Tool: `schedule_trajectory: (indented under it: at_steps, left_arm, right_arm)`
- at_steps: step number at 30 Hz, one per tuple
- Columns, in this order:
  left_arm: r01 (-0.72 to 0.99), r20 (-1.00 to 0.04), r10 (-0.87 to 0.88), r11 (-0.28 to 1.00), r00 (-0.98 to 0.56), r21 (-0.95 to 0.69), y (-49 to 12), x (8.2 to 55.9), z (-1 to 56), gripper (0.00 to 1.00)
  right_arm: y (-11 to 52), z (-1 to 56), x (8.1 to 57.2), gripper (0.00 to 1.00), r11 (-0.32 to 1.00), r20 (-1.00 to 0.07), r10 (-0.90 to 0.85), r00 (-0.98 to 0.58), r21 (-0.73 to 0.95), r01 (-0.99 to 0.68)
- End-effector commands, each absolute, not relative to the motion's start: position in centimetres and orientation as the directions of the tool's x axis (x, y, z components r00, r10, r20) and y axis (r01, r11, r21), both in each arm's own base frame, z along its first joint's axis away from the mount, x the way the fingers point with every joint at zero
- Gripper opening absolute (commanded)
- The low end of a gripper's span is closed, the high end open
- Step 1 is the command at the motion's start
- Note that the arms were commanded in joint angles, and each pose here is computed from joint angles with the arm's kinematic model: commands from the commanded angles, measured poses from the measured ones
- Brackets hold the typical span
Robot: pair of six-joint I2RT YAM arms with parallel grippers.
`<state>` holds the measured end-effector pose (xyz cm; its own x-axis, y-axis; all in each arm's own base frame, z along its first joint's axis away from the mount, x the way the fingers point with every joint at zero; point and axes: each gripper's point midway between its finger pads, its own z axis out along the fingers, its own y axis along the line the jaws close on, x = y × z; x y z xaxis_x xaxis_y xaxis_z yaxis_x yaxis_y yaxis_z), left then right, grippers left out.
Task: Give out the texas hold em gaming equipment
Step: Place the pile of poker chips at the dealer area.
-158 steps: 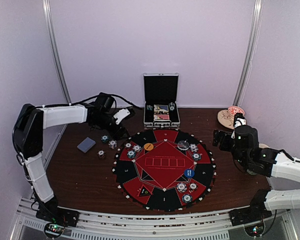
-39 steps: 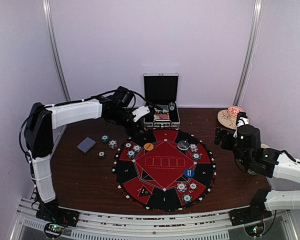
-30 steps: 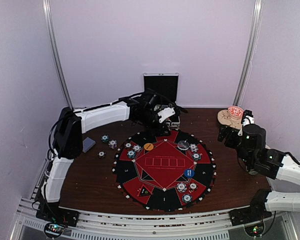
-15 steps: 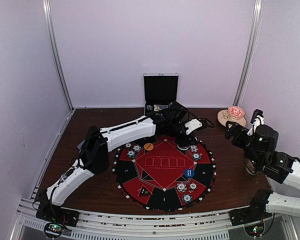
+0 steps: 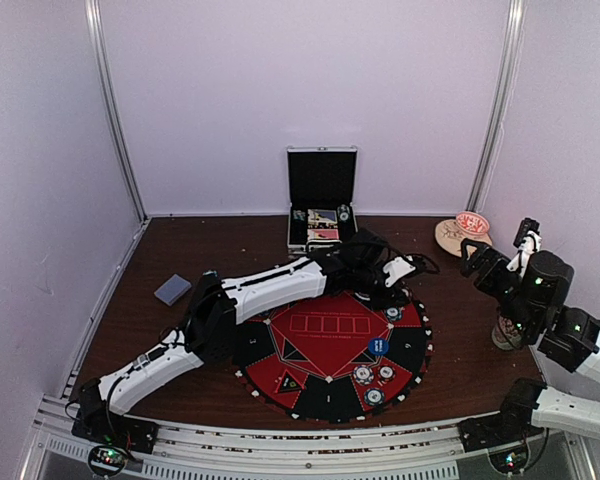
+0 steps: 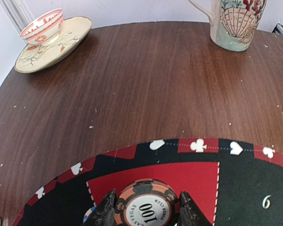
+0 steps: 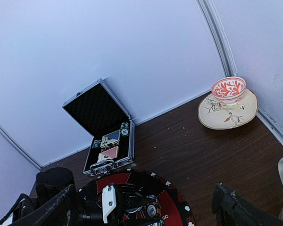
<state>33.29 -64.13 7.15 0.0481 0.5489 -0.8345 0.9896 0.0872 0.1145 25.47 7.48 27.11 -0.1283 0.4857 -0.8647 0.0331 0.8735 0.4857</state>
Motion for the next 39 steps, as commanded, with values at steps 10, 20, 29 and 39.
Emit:
schedule_trajectory:
  at_steps: [10,20,29,39]
  left_arm:
    - [0.985,-0.891,0.441,0.071,0.111,0.158,-67.9,30.6,7.9,0.23]
    - [0.977,-0.857,0.505,0.109,0.104,0.183,-67.3,31.1,5.2,0.23]
    - [0.979,-0.836,0.54,0.1,0.096,0.177,-66.8,30.9,3.5,0.23]
    - [0.984,-0.825,0.558,0.08,0.086,0.157,-66.6,30.3,2.2,0.25]
  right_arm:
    - [7.2,28.7,24.9,0.99,0.86,-0.855,0.508,-0.106,0.511,0.002]
    - [7.2,28.9,24.7,0.99,0.856,-0.853,0.513,-0.099,0.516,-0.006]
    - [7.1,28.9,24.7,0.99,0.856,-0.853,0.514,-0.097,0.516,-0.006]
    - [7.1,28.9,24.6,0.99,0.857,-0.853,0.512,-0.096,0.515,-0.007]
